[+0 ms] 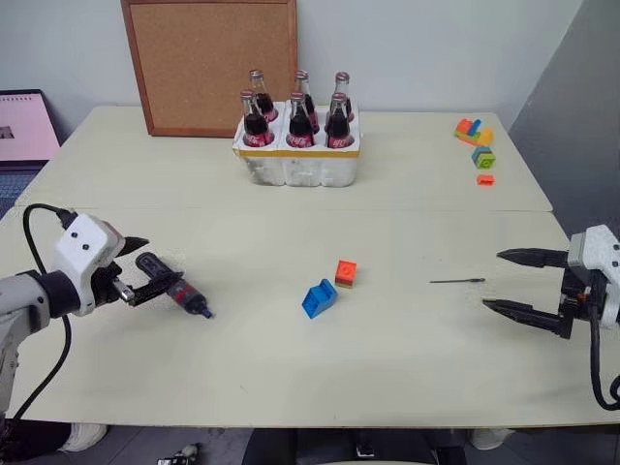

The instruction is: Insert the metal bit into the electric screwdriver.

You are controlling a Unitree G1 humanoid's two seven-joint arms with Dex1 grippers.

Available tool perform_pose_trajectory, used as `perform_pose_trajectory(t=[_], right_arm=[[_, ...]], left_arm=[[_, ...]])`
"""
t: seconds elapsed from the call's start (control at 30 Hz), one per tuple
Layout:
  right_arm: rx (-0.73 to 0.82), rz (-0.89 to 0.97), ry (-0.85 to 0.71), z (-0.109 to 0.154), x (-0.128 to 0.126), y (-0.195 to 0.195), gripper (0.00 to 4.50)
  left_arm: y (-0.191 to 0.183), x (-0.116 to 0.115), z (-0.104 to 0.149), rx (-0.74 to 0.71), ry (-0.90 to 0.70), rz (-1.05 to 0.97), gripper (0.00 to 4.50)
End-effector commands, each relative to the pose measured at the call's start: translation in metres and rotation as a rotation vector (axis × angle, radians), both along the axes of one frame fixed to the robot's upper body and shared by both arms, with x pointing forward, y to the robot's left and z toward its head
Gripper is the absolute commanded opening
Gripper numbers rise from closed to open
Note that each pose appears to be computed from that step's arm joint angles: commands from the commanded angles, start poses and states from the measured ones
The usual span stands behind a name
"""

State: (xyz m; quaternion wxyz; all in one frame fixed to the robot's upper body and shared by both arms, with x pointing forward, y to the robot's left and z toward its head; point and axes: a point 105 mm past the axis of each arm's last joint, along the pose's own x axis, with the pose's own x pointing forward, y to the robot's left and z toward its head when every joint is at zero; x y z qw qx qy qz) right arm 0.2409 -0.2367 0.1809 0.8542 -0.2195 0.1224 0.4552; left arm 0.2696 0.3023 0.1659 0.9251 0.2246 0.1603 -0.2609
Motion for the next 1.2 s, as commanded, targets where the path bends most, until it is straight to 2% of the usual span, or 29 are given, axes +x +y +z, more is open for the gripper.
perform_pose_trajectory(t=[0.03, 0.37, 0.53, 0.63, 0.73, 0.8, 0.97, 1.2], right_arm=[[-0.026, 0.031, -0.036, 0.007, 0.002, 0.002, 4.42], [-0.056, 0.05, -0.049, 0.003, 0.006, 0.002, 4.42], [-0.049, 0.065, -0.08, 0.003, 0.011, 0.014, 4.42], [-0.019, 0.1, -0.089, 0.001, 0.013, 0.032, 4.42], [0.026, 0.139, -0.078, -0.003, 0.018, 0.055, 4.42], [0.041, 0.15, -0.088, -0.008, 0.026, 0.07, 4.42], [0.065, 0.185, -0.091, -0.024, 0.045, 0.1, 4.42], [0.068, 0.238, -0.049, -0.047, 0.07, 0.131, 4.42]], left_arm=[[0.0, -0.004, 0.015, 0.021, -0.051, -0.007, 4.48], [-0.007, -0.004, 0.021, 0.05, -0.099, -0.06, 4.48], [-0.013, -0.008, 0.013, 0.099, -0.047, -0.13, 4.48], [-0.031, -0.009, 0.012, 0.104, -0.045, -0.201, 4.48], [-0.068, -0.01, 0.015, 0.061, -0.092, -0.317, 4.48], [-0.097, -0.015, 0.011, 0.027, -0.081, -0.423, 4.48], [-0.141, -0.024, 0.0, -0.04, -0.034, -0.595, 4.48], [-0.163, -0.024, -0.007, -0.094, -0.016, -0.661, 4.48]])
